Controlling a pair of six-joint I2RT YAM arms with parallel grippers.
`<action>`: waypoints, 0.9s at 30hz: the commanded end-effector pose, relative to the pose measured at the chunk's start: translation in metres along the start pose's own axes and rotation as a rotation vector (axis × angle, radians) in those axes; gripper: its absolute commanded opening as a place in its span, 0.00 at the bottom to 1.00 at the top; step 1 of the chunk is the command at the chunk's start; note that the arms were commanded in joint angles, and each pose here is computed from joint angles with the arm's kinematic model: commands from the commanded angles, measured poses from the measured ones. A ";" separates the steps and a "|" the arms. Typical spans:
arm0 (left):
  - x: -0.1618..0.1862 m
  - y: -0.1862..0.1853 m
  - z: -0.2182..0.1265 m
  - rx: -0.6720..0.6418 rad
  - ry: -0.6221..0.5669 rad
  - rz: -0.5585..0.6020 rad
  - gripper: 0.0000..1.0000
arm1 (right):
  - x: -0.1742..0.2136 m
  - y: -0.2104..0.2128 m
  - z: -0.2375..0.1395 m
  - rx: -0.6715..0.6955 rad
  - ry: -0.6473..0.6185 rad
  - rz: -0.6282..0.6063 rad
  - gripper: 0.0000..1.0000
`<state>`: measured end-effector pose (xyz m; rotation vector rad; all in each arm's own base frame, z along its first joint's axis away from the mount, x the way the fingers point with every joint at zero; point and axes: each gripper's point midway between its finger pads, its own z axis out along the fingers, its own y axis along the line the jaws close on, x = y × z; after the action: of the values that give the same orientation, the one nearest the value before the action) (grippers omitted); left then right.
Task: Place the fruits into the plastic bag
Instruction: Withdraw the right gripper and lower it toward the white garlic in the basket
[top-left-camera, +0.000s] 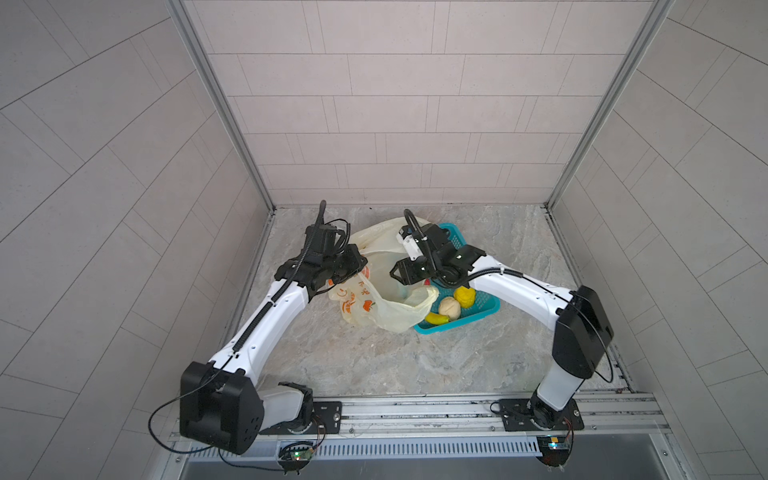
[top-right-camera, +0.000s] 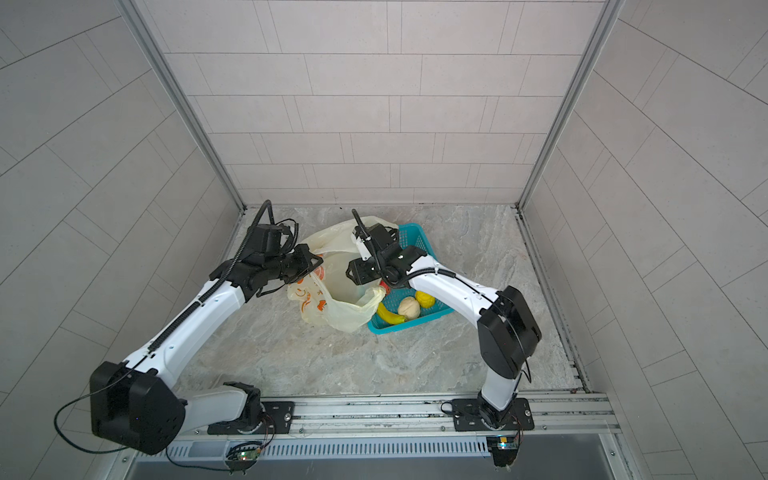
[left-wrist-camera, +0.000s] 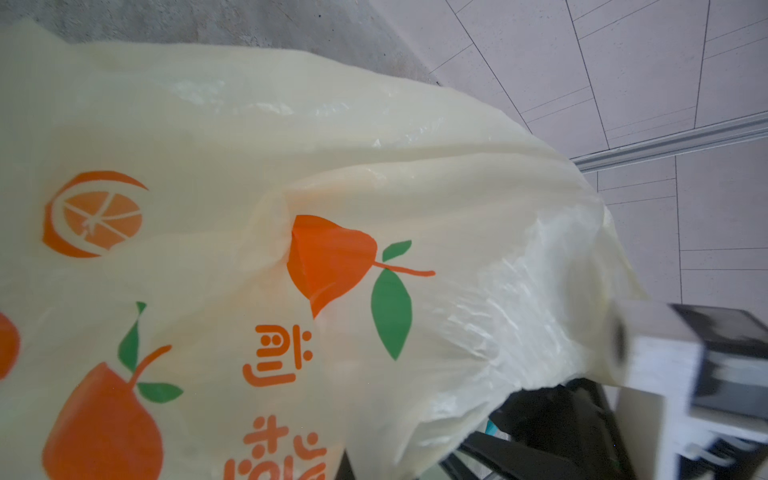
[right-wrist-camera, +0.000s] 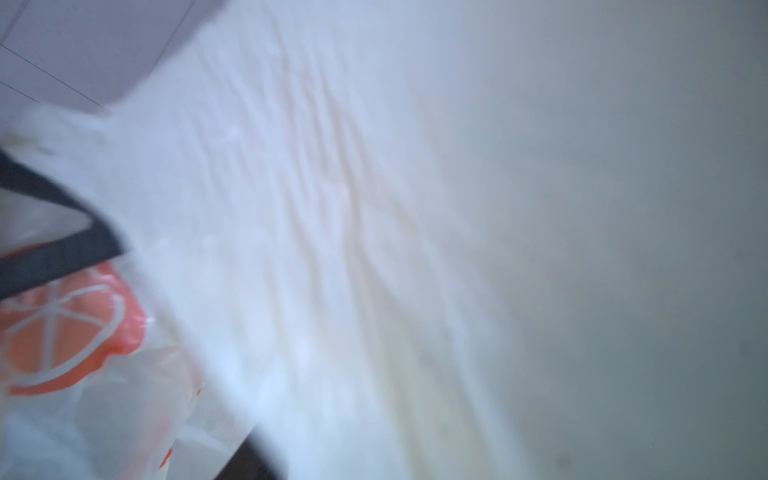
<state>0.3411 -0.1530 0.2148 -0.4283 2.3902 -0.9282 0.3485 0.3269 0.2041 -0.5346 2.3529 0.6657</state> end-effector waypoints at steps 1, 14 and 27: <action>0.001 0.008 0.003 -0.027 0.002 0.005 0.00 | -0.013 -0.004 -0.036 0.012 -0.100 -0.033 0.54; 0.000 0.010 0.005 -0.034 0.003 0.008 0.00 | 0.029 -0.142 -0.118 0.451 -0.257 0.260 0.54; 0.001 0.008 0.003 -0.023 0.004 0.014 0.00 | 0.100 -0.166 -0.058 0.506 0.067 0.347 0.54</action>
<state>0.3425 -0.1522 0.2083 -0.4277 2.4082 -0.9101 0.3404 0.1437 0.1305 0.0335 2.5236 0.1914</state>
